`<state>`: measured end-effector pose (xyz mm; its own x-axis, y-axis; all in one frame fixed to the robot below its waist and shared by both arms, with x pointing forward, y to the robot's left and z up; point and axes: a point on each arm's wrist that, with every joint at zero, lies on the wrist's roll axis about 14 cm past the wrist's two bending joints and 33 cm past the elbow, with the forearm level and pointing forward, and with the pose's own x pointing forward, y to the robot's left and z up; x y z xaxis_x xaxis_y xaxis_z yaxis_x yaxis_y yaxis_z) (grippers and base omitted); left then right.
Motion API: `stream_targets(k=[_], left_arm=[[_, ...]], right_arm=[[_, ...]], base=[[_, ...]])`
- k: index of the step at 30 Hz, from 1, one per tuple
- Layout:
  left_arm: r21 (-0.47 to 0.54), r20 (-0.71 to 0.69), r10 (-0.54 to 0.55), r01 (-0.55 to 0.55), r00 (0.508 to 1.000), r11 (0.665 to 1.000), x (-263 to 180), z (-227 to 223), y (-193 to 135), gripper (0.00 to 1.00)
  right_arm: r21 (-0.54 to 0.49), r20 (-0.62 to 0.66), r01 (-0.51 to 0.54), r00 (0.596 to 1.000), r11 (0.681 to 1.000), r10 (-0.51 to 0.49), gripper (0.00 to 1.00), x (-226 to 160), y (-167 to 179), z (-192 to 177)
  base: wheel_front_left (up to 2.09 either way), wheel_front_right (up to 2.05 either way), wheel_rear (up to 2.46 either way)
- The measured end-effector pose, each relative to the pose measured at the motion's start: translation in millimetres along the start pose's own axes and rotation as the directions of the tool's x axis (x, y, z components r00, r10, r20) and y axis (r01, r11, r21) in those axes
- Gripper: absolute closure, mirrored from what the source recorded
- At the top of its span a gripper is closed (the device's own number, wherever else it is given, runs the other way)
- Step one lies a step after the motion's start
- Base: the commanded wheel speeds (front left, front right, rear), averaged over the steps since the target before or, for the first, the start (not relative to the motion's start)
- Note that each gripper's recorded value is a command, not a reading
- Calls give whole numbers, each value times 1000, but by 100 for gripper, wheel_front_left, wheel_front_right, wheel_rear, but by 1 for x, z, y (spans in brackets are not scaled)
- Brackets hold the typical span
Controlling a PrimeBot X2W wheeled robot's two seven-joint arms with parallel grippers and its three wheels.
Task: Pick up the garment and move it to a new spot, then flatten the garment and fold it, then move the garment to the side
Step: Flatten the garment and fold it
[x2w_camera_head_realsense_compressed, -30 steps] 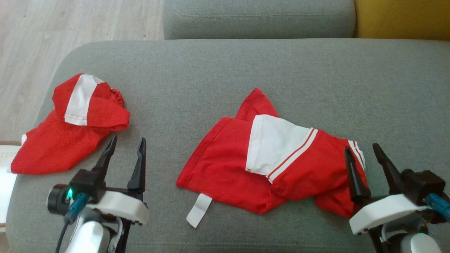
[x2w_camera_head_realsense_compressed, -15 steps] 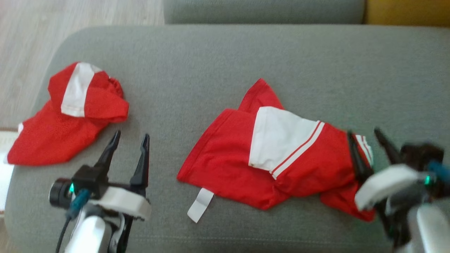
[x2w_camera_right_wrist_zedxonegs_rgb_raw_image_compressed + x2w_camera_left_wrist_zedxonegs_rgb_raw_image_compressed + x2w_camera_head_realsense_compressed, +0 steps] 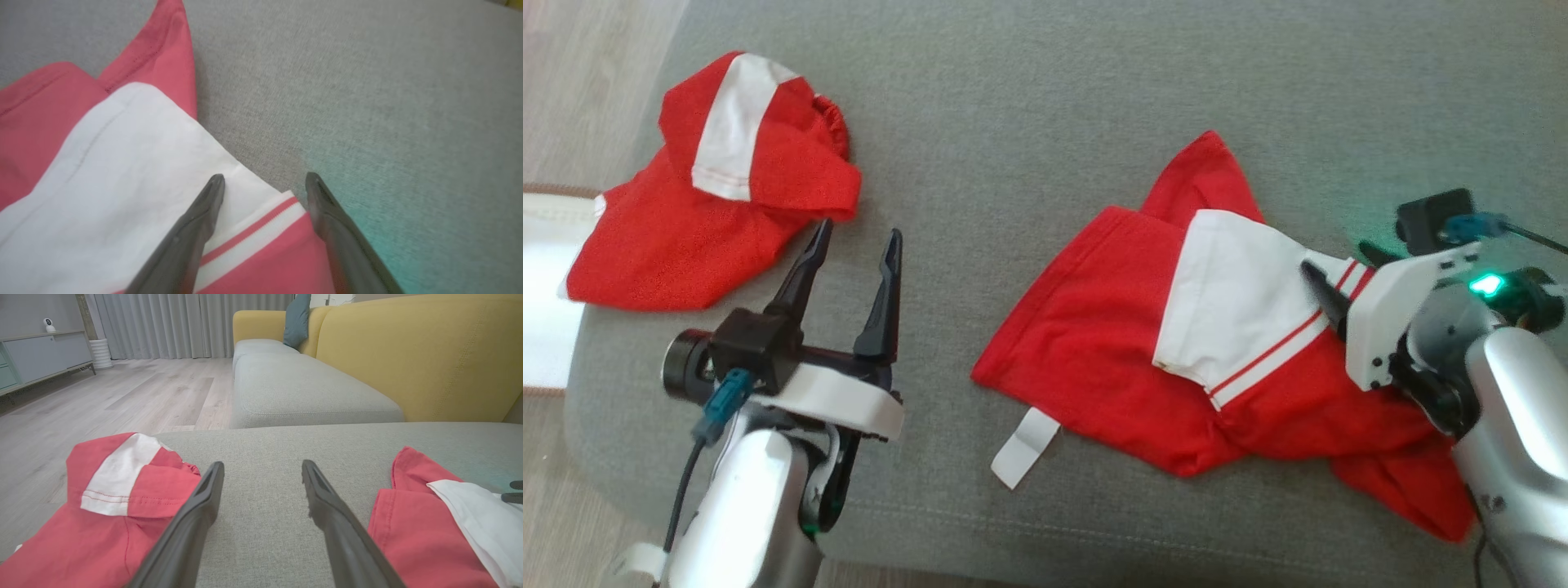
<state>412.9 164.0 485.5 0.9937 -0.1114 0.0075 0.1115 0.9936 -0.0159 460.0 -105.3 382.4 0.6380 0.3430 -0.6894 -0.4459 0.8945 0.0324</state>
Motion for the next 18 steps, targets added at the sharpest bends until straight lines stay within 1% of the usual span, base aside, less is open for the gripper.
stream_targets(k=[2, 6, 7, 8, 9, 11, 14, 16, 18], left_arm=[[-2, -1, 2, -2, 1000, 1000, 1, 0, 1, 0], [3, -6, 5, -5, 1000, 1000, 0, -2, 3, 0], [0, -5, 6, -6, 1000, 1000, 0, -2, 3, 0], [-3, -3, 7, -7, 1000, 1000, 0, -1, 2, 0], [-7, -2, 9, -9, 1000, 1000, 1, -1, 2, 0], [-4, 3, 8, -8, 1000, 1000, 1, 0, 2, 0], [1, 10, 15, -15, 1000, 1000, 1, 3, 5, 0], [0, 16, 13, -13, 1000, 1000, 1, 5, 4, 0], [3, 22, 4, -4, 1000, 1000, 1, 7, 2, 0]], right_arm=[[-16, -76, -28, 997, 999, 26, 0, 7, 6, -11], [-16, -150, -54, 987, 998, 51, 0, 10, 6, -14], [-11, -163, -56, 985, 998, 54, 33, 9, 5, -14], [-5, -174, -59, 983, 998, 58, 87, 9, 5, -14], [8, -184, -64, 981, 998, 65, 100, 9, 5, -15], [19, -199, -68, 978, 998, 70, 100, 7, 5, -16], [35, -186, -74, 979, 997, 79, 100, 3, 6, -13], [44, -143, -68, 987, 997, 74, 100, 0, 4, -6], [46, -73, -56, 996, 997, 59, 100, -3, -1, 8]], base=[[0, 0, 0], [0, 0, 0], [0, 0, 0], [0, 0, 0], [0, 0, 0], [0, 0, 0], [0, 0, 0], [0, 0, 0], [0, 0, 0]])
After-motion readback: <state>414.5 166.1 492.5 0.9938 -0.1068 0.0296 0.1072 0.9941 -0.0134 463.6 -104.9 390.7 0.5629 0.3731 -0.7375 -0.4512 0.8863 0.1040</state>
